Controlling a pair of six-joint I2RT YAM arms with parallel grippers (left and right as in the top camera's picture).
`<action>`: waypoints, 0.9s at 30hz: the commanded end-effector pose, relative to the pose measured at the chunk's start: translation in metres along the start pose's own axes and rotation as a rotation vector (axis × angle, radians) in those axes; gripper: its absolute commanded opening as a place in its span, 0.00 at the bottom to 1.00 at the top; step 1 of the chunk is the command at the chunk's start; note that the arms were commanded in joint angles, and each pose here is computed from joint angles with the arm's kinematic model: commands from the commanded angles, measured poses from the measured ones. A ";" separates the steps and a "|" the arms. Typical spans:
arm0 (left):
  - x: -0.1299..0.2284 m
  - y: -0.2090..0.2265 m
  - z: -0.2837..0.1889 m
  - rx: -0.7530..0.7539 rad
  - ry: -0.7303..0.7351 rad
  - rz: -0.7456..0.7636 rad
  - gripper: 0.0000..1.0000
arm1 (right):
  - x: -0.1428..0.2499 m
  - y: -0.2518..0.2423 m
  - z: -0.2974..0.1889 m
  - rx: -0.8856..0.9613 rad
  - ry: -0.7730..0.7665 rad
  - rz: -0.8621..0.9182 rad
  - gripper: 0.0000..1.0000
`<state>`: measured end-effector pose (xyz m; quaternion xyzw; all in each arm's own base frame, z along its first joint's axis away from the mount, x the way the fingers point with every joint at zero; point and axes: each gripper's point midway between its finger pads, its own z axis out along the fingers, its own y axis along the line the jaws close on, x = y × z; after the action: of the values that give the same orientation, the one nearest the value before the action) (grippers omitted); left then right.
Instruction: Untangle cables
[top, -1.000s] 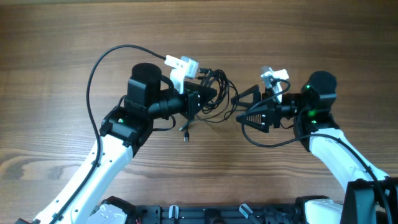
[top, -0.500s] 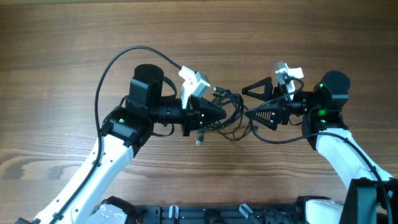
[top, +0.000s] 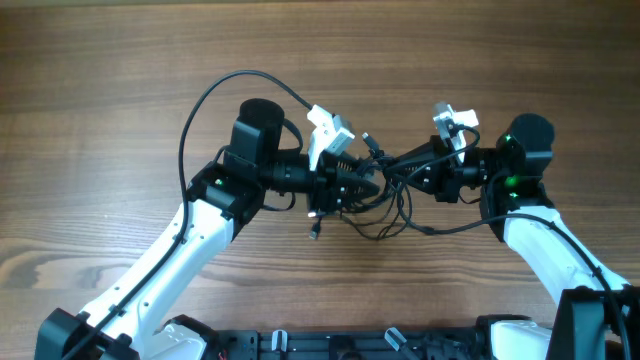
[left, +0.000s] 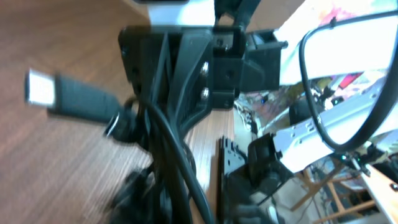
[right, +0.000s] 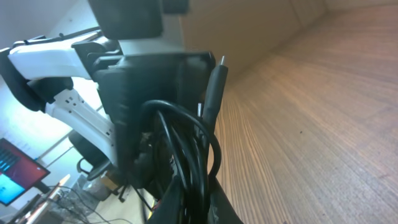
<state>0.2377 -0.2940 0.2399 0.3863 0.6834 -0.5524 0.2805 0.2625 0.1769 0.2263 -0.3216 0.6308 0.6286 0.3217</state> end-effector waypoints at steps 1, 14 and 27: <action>-0.015 0.010 -0.001 -0.069 -0.050 -0.045 1.00 | -0.001 -0.003 0.001 0.008 -0.004 0.032 0.04; -0.023 0.094 -0.029 -0.521 -0.314 -0.687 1.00 | -0.012 -0.095 -0.026 0.475 -0.313 0.584 0.04; 0.023 0.117 0.011 -0.564 -0.182 -0.757 0.83 | -0.009 -0.086 -0.020 0.418 -0.283 0.623 0.04</action>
<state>0.3185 -0.2871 0.1706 -0.0235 0.8637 -0.4519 0.2218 0.3418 0.1521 0.1808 0.0529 0.7658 0.5782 0.2765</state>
